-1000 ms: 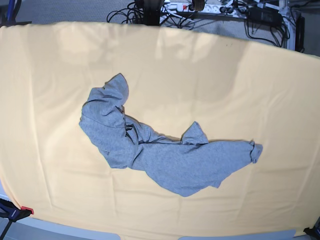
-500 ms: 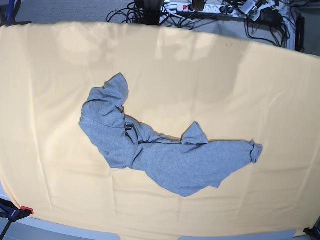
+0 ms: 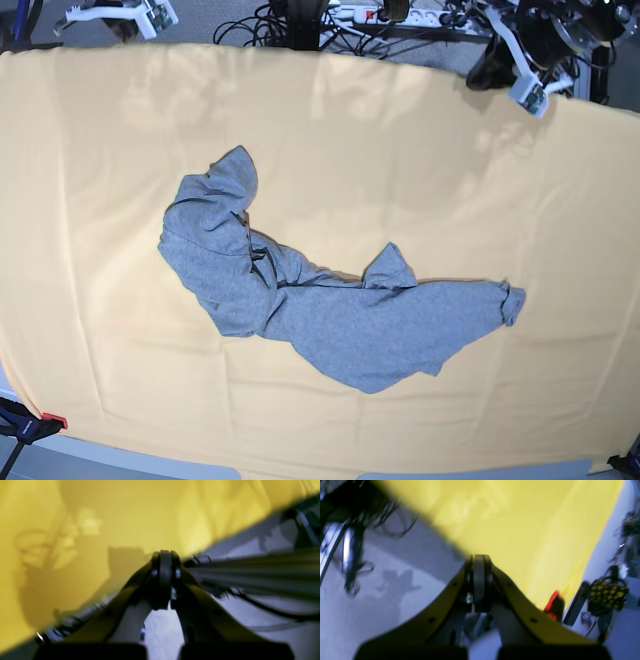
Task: Layout the t-shirt on the table in an organized manner, then fold the t-shirt properly
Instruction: 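Move both grippers down toward opposite ends of the grey t-shirt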
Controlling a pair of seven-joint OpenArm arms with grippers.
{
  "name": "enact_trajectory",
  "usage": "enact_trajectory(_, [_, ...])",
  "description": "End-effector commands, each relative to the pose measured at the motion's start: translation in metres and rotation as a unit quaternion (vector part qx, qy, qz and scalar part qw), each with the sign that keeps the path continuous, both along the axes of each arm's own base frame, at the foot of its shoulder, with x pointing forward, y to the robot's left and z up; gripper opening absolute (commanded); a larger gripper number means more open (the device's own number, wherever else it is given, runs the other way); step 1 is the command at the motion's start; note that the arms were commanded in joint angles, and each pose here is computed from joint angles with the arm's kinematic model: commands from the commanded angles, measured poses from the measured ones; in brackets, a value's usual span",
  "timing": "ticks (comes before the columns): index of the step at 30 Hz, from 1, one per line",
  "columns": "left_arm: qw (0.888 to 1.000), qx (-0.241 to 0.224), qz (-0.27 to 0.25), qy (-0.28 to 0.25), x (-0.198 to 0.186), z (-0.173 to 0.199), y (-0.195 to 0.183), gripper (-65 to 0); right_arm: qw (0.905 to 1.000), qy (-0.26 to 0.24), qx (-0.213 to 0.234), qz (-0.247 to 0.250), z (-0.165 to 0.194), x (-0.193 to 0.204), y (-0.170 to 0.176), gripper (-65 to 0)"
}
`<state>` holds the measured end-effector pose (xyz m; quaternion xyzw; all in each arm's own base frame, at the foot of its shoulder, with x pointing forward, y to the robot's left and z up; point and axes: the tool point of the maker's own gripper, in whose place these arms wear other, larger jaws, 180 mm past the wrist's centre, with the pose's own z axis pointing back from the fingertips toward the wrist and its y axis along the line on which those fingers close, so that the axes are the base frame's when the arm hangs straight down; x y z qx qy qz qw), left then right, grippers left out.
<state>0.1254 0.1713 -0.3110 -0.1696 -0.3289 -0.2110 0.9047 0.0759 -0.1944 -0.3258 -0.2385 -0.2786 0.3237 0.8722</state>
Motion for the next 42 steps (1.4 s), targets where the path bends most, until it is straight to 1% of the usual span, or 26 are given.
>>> enact_trajectory(1, [1.0, -0.007, -0.007, -0.024, 0.009, 0.01, -0.003, -65.0, 0.9998, -0.021, 0.001, 0.005, 0.008, 0.009, 0.001, -65.0])
enact_trajectory(5, [0.998, -0.007, -0.007, -0.065, 0.034, 0.022, -0.003, -65.0, 0.9967, -0.079, 0.005, 0.015, 0.02, 0.044, 0.005, -65.0])
enact_trajectory(9, [0.993, -0.006, 0.005, -0.115, 0.064, 0.04, 0.0, -65.0, 0.9916, -0.123, -0.002, 0.04, 0.033, 0.081, 0.008, -65.0])
enact_trajectory(11, [0.991, -0.002, 0.016, -0.136, 0.077, 0.048, 0.003, -65.0, 0.9872, -0.154, -0.007, 0.043, 0.044, 0.096, 0.004, -65.0])
enact_trajectory(13, [0.988, 0.005, 0.016, -0.152, 0.086, 0.053, 0.006, -65.0, 0.9824, -0.182, -0.006, 0.043, 0.054, 0.108, 0.0, -65.0])
enact_trajectory(17, [0.983, 0.011, 0.012, -0.183, 0.101, 0.064, 0.011, -65.0, 0.9746, -0.221, 0.03, 0.024, 0.069, 0.128, -0.009, -65.0])
enact_trajectory(20, [0.981, 0.016, 0.015, -0.193, 0.111, 0.067, 0.017, -65.0, 0.97, -0.231, 0.065, 0.037, 0.077, 0.141, -0.006, -65.0])
enact_trajectory(23, [0.98, 0.023, 0.03, -0.194, 0.124, 0.064, 0.033, -65.0, 0.9576, -0.258, 0.118, 0.048, 0.089, 0.155, 0.004, -65.0])
enact_trajectory(25, [0.981, 0.026, 0.047, -0.186, 0.133, 0.057, 0.049, -65.0, 0.9499, -0.274, 0.137, 0.06, 0.096, 0.165, 0.011, -65.0])
enact_trajectory(29, [0.983, 0.0, 0.085, -0.164, 0.152, 0.044, 0.08, -65.0, 0.9518, -0.247, 0.175, 0.049, 0.069, 0.185, 0.006, -65.0])
enact_trajectory(32, [0.985, -0.019, 0.083, -0.152, 0.163, 0.038, 0.092, -65.0, 0.9533, -0.216, 0.207, 0.041, 0.045, 0.199, 0.002, -65.0])
enact_trajectory(35, [0.986, -0.025, 0.083, -0.142, 0.175, 0.031, 0.099, -65.0, 0.949, -0.2, 0.241, 0.036, 0.032, 0.214, 0.001, -65.0])
enact_trajectory(36, [0.987, -0.024, 0.082, -0.138, 0.179, 0.029, 0.1, -65.0, 0.9461, -0.203, 0.251, 0.032, 0.033, 0.22, 0.001, -62.3])
enact_trajectory(39, [0.989, -0.024, 0.071, -0.126, 0.19, 0.022, 0.097, -65.0, 0.9382, -0.214, 0.27, 0.023, 0.038, 0.234, -0.001, -45.7])
enact_trajectory(40, [0.99, -0.024, 0.066, -0.12, 0.192, 0.019, 0.095, -65.0, 0.9362, -0.216, 0.276, 0.022, 0.039, 0.237, -0.001, -41.6])
enact_trajectory(41, [0.992, -0.024, 0.055, -0.115, 0.194, 0.015, 0.091, -65.0, 0.9335, -0.217, 0.285, 0.019, 0.04, 0.239, 0.0, -39.0])
enact_trajectory(42, [0.993, -0.025, 0.047, -0.109, 0.195, 0.012, 0.087, -65.0, 0.9306, -0.215, 0.296, 0.016, 0.039, 0.241, 0.0, -37.8])
